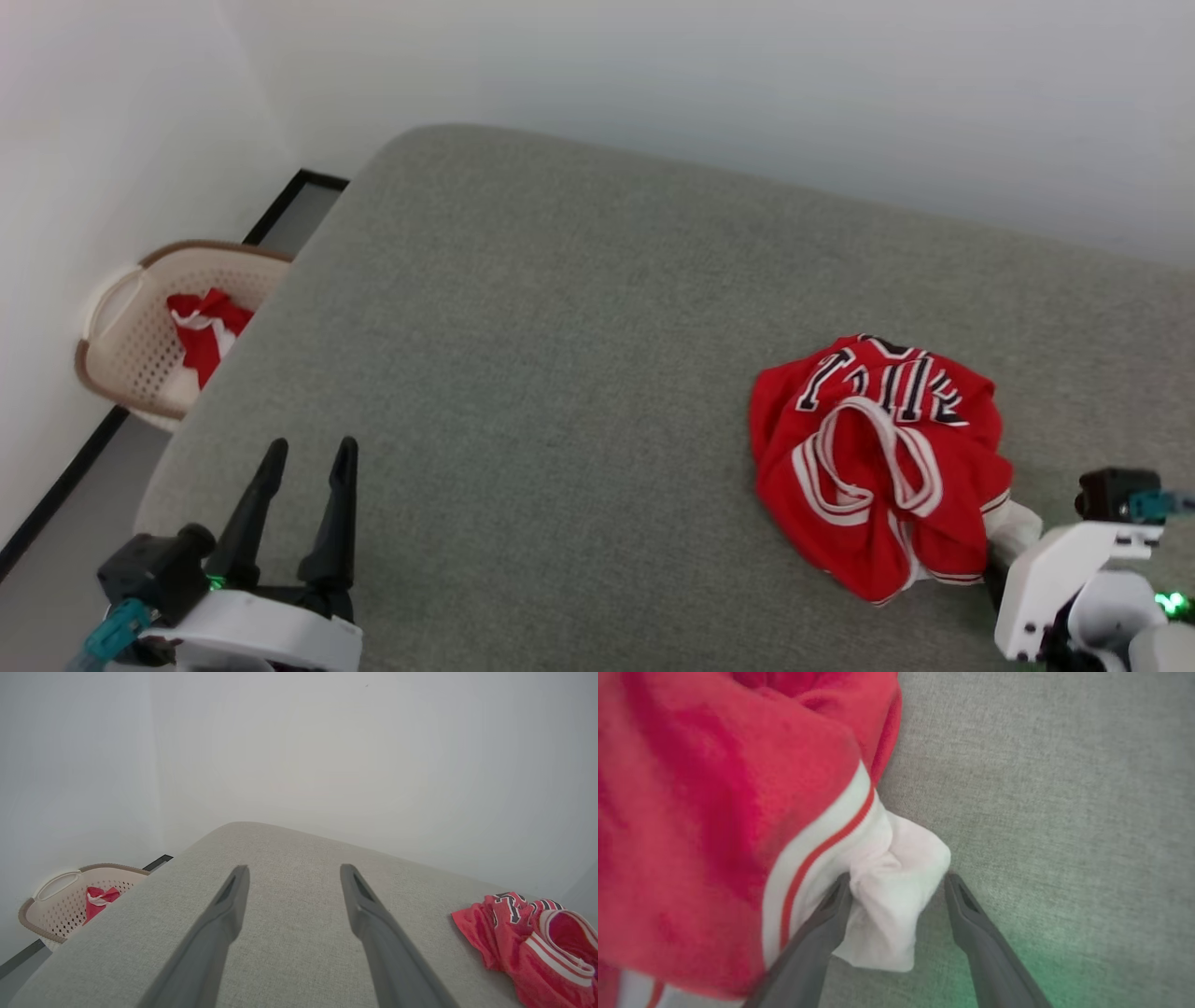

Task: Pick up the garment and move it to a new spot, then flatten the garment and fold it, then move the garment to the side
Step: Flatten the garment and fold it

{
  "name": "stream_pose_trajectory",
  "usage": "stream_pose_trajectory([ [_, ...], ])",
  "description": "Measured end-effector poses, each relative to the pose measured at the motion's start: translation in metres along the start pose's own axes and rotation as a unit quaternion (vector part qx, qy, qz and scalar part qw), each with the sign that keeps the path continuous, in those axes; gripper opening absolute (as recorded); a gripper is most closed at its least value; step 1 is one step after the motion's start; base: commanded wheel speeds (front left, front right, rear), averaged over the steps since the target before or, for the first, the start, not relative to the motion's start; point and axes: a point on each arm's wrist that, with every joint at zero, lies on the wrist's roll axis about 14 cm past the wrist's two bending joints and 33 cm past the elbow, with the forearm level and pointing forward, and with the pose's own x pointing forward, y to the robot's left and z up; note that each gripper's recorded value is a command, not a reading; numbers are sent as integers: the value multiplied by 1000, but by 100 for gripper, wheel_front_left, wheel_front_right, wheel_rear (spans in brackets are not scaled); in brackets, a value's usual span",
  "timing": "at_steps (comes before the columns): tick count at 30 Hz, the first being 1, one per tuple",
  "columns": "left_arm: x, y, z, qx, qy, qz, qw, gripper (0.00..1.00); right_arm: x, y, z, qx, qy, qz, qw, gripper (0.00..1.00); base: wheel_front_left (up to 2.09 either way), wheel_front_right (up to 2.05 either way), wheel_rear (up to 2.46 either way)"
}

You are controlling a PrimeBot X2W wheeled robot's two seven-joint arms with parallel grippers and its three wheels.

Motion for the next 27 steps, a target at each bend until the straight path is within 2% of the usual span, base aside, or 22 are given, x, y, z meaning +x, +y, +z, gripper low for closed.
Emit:
stream_pose_trajectory([
  [4,2,5,-5,2,7,13,1000,100,16,4,-1,-1,28,8,1000,100,0,0,0],
  [5,2,6,-6,2,9,15,1000,100,18,5,-2,-3,34,10,999,20,0,0,0],
  [6,2,7,-7,3,10,17,1000,100,21,6,0,-7,34,12,999,0,0,0,0],
  [10,2,11,-9,2,11,26,1000,100,23,12,5,-5,29,21,999,0,0,0,0],
  [16,2,11,-7,-5,5,21,1000,100,9,3,21,1,4,12,1000,0,0,0,0],
  [23,7,0,-3,-13,-4,-3,1000,100,-26,-35,59,-1,-53,-28,998,0,0,0,0],
  [27,10,-10,-3,-18,-7,-22,1000,100,-49,-68,74,-5,-77,-68,995,0,0,0,0],
])
